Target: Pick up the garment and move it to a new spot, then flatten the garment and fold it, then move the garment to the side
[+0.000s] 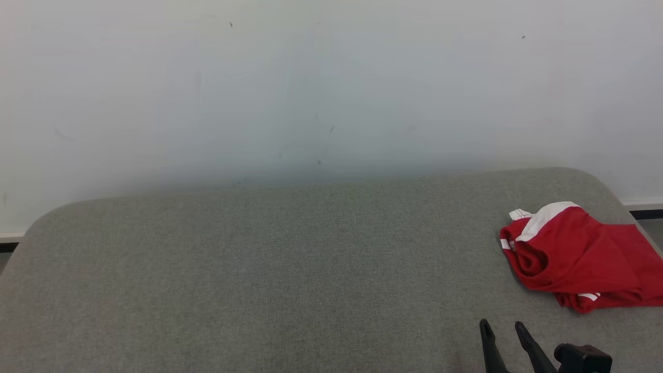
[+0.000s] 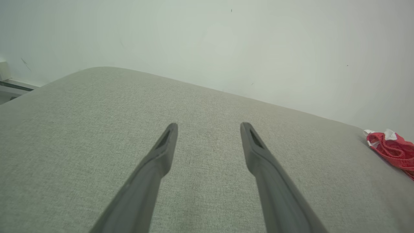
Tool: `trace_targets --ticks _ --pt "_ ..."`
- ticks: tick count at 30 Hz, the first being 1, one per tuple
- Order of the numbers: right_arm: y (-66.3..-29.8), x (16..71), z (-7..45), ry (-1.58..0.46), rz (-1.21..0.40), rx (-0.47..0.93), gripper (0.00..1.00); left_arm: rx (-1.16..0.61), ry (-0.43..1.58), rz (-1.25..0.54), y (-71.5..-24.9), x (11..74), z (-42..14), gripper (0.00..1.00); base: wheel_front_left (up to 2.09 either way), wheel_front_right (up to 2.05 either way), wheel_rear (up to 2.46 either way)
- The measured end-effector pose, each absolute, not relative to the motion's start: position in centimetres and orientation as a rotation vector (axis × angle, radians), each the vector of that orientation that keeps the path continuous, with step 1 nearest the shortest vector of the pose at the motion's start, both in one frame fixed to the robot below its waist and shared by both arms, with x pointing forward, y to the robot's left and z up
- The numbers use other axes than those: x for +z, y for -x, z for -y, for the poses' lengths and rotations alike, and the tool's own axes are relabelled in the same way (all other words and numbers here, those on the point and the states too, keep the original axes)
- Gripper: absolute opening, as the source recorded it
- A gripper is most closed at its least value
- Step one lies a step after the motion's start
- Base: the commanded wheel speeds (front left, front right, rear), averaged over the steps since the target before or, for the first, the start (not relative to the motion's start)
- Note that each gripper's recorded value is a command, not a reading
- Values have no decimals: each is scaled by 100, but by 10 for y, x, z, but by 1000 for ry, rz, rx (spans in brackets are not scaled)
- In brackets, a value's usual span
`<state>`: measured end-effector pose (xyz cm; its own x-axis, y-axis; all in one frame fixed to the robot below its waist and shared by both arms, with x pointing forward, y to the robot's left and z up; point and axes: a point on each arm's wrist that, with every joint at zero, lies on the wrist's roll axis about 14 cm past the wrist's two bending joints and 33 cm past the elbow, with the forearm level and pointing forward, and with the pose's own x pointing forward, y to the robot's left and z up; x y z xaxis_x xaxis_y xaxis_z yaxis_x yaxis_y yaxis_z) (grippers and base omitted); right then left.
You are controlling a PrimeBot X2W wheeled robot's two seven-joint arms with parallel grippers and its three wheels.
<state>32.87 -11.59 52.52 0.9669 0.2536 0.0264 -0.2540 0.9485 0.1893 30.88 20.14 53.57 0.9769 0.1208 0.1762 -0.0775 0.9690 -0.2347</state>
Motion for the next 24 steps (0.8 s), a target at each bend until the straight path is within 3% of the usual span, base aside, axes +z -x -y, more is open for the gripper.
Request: trace_targets --ticks 1,8,24 --pt "-328 523 116 -192 -6 257 0 103 232 186 -309 534 -201 0 0 0 0" --pt "-318 491 120 -221 -105 236 0 116 267 110 -308 512 -200 0 0 0 0" --pt "-327 493 137 -493 -107 172 0 119 522 40 -322 500 -200 0 0 0 0"
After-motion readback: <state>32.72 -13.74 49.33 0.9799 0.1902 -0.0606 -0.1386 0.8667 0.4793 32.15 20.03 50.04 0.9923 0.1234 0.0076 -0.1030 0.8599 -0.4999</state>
